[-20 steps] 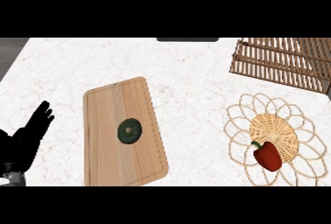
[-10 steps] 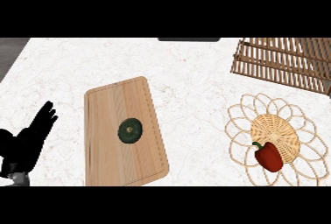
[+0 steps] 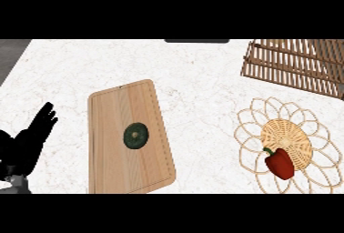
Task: Pick the eggplant from the placemat and place it in the tiered shelf
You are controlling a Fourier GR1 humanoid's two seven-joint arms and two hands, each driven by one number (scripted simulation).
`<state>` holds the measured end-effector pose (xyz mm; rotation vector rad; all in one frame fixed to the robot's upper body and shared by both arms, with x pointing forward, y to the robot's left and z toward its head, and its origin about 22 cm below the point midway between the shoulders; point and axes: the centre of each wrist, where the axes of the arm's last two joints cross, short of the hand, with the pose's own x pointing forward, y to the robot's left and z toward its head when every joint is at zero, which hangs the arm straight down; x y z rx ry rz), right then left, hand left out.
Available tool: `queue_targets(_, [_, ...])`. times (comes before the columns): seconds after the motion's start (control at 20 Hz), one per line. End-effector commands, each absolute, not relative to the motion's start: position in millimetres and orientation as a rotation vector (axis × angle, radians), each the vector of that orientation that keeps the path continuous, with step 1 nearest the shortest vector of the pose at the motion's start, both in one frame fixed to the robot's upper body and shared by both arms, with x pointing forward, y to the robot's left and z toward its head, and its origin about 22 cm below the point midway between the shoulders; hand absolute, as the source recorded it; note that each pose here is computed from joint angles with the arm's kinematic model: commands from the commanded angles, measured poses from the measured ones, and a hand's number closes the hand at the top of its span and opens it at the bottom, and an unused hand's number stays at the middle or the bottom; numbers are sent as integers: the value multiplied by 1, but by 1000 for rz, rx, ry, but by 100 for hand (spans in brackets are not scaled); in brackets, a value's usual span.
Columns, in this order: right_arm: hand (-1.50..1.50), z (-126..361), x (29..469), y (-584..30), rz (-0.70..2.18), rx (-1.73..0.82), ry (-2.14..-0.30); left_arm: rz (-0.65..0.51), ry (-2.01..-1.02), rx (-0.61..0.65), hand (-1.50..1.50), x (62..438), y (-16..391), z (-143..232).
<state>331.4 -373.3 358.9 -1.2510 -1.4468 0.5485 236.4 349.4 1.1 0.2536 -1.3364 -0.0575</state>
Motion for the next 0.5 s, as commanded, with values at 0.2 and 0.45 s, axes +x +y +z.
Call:
queue_targets(0.2, [150,326,377,-396,518,-1236,-1416,-58,-1346,256,0,222,344,-1])
queue_targets(0.45, [150,306,389,-422,481,-1204,-1415,-54,-1340,239,0,238,352,4])
